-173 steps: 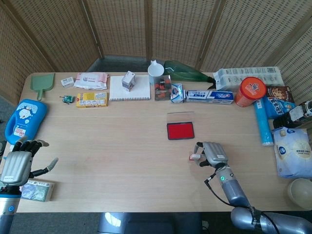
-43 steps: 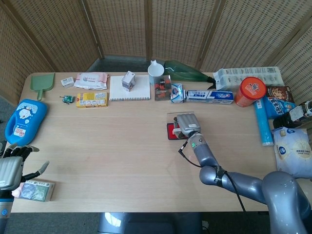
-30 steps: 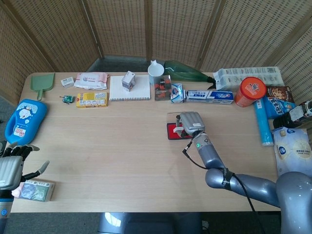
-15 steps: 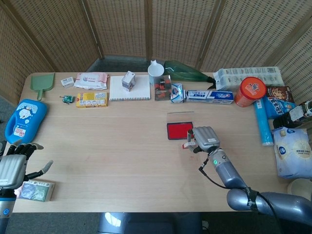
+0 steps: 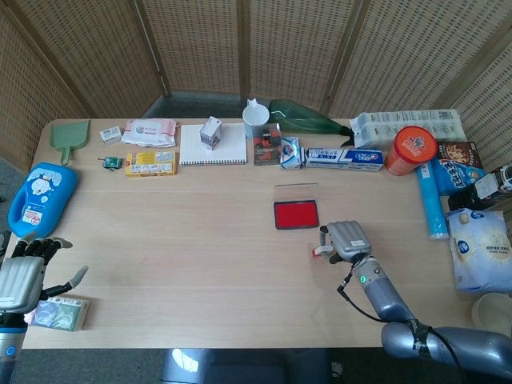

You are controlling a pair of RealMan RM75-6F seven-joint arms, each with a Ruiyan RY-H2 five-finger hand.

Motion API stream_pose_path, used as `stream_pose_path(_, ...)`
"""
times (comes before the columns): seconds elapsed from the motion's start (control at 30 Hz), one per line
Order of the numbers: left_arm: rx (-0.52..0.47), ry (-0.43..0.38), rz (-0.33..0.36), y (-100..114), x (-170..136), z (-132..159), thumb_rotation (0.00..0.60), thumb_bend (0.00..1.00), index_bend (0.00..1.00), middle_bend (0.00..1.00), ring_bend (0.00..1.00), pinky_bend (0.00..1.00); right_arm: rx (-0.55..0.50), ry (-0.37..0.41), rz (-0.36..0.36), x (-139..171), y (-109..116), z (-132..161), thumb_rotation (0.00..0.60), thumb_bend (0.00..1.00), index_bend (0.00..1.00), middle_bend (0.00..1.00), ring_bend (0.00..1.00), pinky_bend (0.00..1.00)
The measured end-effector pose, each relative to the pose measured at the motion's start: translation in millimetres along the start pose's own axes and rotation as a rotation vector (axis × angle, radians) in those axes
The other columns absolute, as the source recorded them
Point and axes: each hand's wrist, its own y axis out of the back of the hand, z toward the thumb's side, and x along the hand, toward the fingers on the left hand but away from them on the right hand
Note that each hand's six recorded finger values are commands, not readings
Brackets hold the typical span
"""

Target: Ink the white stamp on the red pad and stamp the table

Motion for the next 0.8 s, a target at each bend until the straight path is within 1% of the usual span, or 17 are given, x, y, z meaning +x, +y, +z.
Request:
stream_pose_path(0.33, 0.003, -0.004, -0.003, -1, -1, 1, 0.181, 0.21, 0.33, 0.33, 0.28, 0.12, 0.019, -0.030, 0.020, -2, -10, -10, 0.600, 0.41, 0.71, 1.00, 1.00, 1.00)
stream_pose_path(0.8, 0.005, -0.007, -0.004, -1, 0, 2, 0.180, 0.21, 0.33, 0.33, 0.28, 0.12, 0.022, -0.038, 0.032, -1, -10, -14, 0.600, 0.40, 0.63, 1.00, 1.00, 1.00)
